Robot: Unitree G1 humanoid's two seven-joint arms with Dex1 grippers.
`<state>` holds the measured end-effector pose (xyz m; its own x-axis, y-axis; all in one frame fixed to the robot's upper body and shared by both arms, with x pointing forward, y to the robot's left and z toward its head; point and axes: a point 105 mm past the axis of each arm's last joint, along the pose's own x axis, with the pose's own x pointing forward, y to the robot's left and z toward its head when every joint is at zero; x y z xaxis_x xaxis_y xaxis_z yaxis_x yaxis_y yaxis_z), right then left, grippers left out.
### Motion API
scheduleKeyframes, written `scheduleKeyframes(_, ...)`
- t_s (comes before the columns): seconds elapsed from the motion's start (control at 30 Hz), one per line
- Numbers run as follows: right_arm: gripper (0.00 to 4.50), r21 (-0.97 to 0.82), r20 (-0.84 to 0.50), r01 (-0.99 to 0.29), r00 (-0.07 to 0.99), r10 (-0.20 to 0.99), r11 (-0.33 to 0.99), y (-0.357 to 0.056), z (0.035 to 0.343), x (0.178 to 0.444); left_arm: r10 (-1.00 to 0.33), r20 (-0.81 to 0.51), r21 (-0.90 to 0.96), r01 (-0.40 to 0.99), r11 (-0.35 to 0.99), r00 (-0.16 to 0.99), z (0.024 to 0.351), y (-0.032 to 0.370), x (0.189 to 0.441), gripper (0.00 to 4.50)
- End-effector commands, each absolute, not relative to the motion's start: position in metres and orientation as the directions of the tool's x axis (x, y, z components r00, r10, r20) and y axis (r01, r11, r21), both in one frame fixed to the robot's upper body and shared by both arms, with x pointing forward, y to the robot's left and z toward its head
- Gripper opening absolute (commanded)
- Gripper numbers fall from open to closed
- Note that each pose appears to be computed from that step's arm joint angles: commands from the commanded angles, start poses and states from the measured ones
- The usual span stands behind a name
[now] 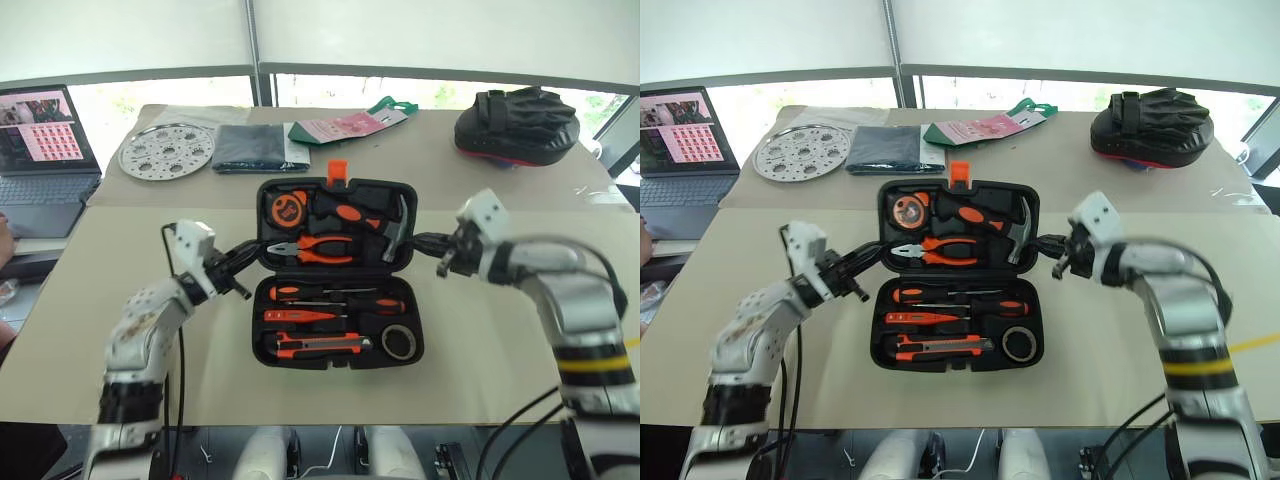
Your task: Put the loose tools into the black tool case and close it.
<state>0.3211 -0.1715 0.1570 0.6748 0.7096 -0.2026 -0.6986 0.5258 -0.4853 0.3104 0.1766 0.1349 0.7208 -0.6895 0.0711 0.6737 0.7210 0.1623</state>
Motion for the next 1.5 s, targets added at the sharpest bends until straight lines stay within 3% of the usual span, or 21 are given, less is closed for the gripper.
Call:
scheduleKeyframes(0.03,0.00,-0.802,-0.181,-0.530,0.655,0.733,0.275,-0.175,0.150,0.295,-0.759,0.065,0.511,0.631,0.583,0.648,0.141,0.182,0.281,0.01)
scheduleKeyframes(0.2,0.00,-0.865,-0.155,-0.446,0.675,0.721,0.232,-0.184,0.125,0.284,-0.784,0.021,0.636,0.596,0.490,0.621,0.125,0.186,0.263,0.01)
scheduleKeyframes(0.27,0.84,-0.835,-0.208,-0.505,0.657,0.725,0.218,-0.186,0.108,0.271,-0.782,-0.040,0.652,0.609,0.452,0.623,0.112,0.195,0.252,0.80)
scheduleKeyframes(0.3,1.02,-0.827,-0.240,-0.523,0.658,0.714,0.204,-0.192,0.100,0.267,-0.772,-0.063,0.637,0.621,0.457,0.633,0.107,0.201,0.248,0.99)
scheduleKeyframes(0.37,1.82,-0.825,-0.271,-0.529,0.679,0.683,0.199,-0.208,0.095,0.261,-0.747,-0.137,0.559,0.673,0.483,0.650,0.093,0.216,0.243,1.88)
scheduleKeyframes(0.47,2.75,-0.815,-0.266,-0.531,0.701,0.662,0.234,-0.222,0.100,0.259,-0.724,-0.145,0.500,0.681,0.535,0.675,0.093,0.229,0.244,2.24)
scheduleKeyframes(0.53,2.60,-0.781,-0.260,-0.552,0.711,0.653,0.290,-0.233,0.109,0.255,-0.720,-0.154,0.454,0.696,0.557,0.677,0.094,0.233,0.247,2.24)
scheduleKeyframes(0.63,1.88,-0.667,-0.303,-0.651,0.681,0.666,0.362,-0.240,0.113,0.239,-0.736,-0.143,0.389,0.721,0.573,0.662,0.101,0.231,0.255,2.24)
scheduleKeyframes(0.67,1.49,-0.627,-0.328,-0.693,0.648,0.687,0.355,-0.237,0.112,0.230,-0.740,-0.132,0.378,0.724,0.577,0.659,0.106,0.228,0.261,1.72)
scheduleKeyframes(0.7,1.19,-0.583,-0.353,-0.734,0.615,0.705,0.349,-0.234,0.111,0.221,-0.741,-0.122,0.371,0.723,0.583,0.660,0.111,0.226,0.266,1.56)
scheduleKeyframes(0.8,0.04,-0.431,-0.450,-0.850,0.493,0.745,0.302,-0.219,0.100,0.192,-0.750,-0.116,0.336,0.737,0.587,0.651,0.122,0.214,0.285,0.35)
scheduleKeyframes(0.83,0.00,-0.396,-0.474,-0.875,0.454,0.754,0.279,-0.213,0.096,0.184,-0.758,-0.123,0.324,0.748,0.580,0.641,0.124,0.208,0.291,0.10)
scheduleKeyframes(1.17,0.00,-0.277,-0.499,-0.930,0.354,0.791,0.242,-0.162,0.065,0.175,-0.814,-0.299,0.201,0.867,0.456,0.498,0.115,0.172,0.313,0.10)
scheduleKeyframes(1.3,0.00,-0.363,-0.525,-0.905,0.396,0.754,0.223,-0.150,0.053,0.198,-0.805,-0.405,0.157,0.901,0.405,0.433,0.096,0.167,0.313,0.10)
scheduleKeyframes(1.5,0.00,-0.470,-0.430,-0.832,0.507,0.747,0.295,-0.143,0.080,0.238,-0.814,-0.392,0.118,0.901,0.417,0.428,0.093,0.169,0.300,0.10)
